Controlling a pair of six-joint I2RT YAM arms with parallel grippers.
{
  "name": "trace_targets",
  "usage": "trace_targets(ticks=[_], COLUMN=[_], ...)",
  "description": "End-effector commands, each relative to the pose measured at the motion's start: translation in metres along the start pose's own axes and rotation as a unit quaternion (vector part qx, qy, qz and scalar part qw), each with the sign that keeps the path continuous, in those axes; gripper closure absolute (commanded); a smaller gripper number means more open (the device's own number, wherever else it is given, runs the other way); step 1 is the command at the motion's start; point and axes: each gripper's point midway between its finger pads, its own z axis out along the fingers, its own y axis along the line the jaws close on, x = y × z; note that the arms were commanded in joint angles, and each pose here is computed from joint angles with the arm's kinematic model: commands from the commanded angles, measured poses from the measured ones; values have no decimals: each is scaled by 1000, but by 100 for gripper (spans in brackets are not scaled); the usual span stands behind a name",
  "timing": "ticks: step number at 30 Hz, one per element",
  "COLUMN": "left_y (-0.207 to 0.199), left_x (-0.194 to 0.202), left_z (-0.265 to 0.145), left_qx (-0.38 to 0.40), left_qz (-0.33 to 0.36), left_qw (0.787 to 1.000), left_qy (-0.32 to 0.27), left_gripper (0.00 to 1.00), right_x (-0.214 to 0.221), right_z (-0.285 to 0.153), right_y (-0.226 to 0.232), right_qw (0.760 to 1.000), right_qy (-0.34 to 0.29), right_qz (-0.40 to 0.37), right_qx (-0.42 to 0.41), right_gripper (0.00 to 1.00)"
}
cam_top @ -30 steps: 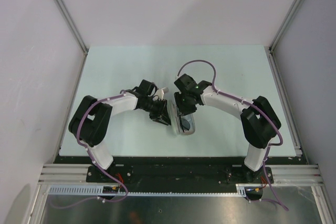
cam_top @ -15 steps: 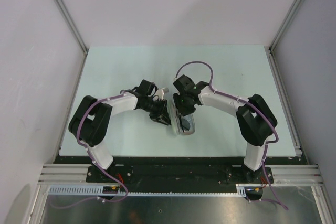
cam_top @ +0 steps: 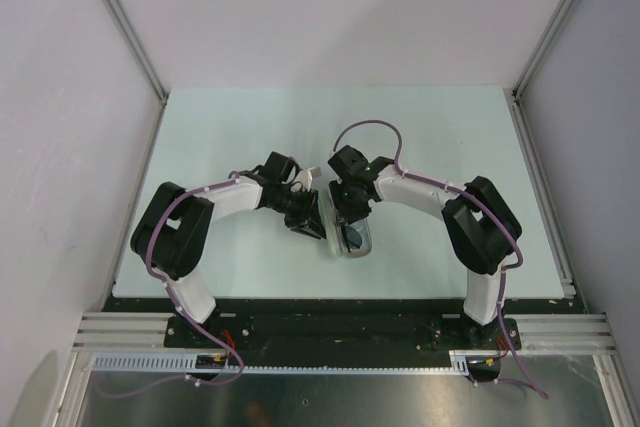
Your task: Organize the sunglasses
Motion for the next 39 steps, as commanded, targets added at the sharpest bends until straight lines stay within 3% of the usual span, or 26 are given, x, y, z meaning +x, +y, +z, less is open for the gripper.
trace_targets(ticks=[1,8,12,24,39], left_y=[-13,-13,-13,-13,-14], left_x=[-10,-9,-9,-8,-9], left_z=[-4,-4,-4,-4,-5], left_qx=[17,16,16,16,17], left_qz=[35,34,34,34,35], left_qw=[999,999,999,999,999], left_qy=[-11,-10,-9,-10,-11], left_gripper=[69,69,69,69,69], right_x=[-8,-6,-5,-12,-8], right_z=[0,2,1,-3,-8], right_y=[2,-3,-7,-31,-30], right_qw=[1000,1000,1000,988,993], right_qy=[-12,-12,-12,-49,-34], right_qz=[-2,-6,-1,101,57], right_qx=[-1,14,29,108,94], right_gripper=[64,77,79,80,70])
